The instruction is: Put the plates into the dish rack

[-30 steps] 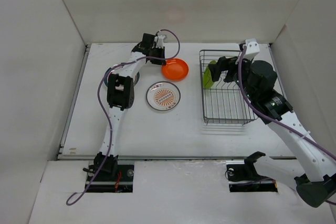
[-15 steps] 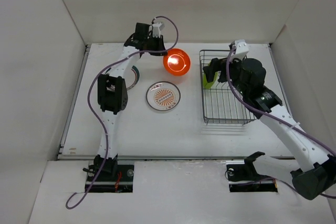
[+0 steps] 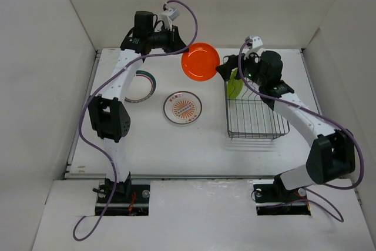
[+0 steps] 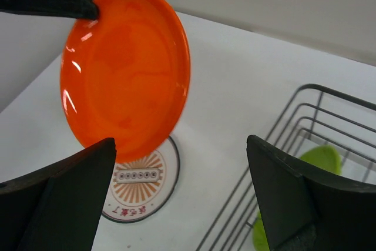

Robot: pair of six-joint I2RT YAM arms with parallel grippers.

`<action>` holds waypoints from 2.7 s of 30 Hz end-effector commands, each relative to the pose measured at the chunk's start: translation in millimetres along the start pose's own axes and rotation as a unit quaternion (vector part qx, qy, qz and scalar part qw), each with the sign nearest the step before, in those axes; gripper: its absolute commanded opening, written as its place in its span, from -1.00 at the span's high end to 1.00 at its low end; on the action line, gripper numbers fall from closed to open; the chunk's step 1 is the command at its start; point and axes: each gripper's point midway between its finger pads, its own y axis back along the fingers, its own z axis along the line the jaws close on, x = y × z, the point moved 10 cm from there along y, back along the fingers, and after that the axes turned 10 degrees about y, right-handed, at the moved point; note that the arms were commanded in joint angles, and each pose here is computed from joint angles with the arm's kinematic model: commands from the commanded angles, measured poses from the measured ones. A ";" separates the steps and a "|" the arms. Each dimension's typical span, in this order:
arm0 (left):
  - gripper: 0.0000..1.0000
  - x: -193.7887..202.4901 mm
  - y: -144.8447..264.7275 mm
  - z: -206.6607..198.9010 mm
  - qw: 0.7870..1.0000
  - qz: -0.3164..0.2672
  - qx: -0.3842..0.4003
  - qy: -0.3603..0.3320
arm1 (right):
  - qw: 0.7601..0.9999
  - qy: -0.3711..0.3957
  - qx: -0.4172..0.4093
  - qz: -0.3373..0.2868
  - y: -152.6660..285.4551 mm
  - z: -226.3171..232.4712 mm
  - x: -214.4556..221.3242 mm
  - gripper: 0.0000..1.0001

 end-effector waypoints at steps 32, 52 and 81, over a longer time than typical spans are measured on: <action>-0.09 0.3 3.3 -40.6 0.998 -0.009 0.004 -0.060 | 0.981 -0.075 -0.175 -0.034 -26.8 6.5 -23.2 1.00; -1.00 52.5 20.4 -2.4 0.944 0.050 -0.314 -0.086 | 0.901 0.013 0.407 0.148 59.7 -99.9 -34.4 1.00; -1.00 80.8 147.3 34.9 0.904 0.013 -0.425 -0.038 | 0.920 -0.004 0.334 0.205 -11.3 -93.6 28.9 0.76</action>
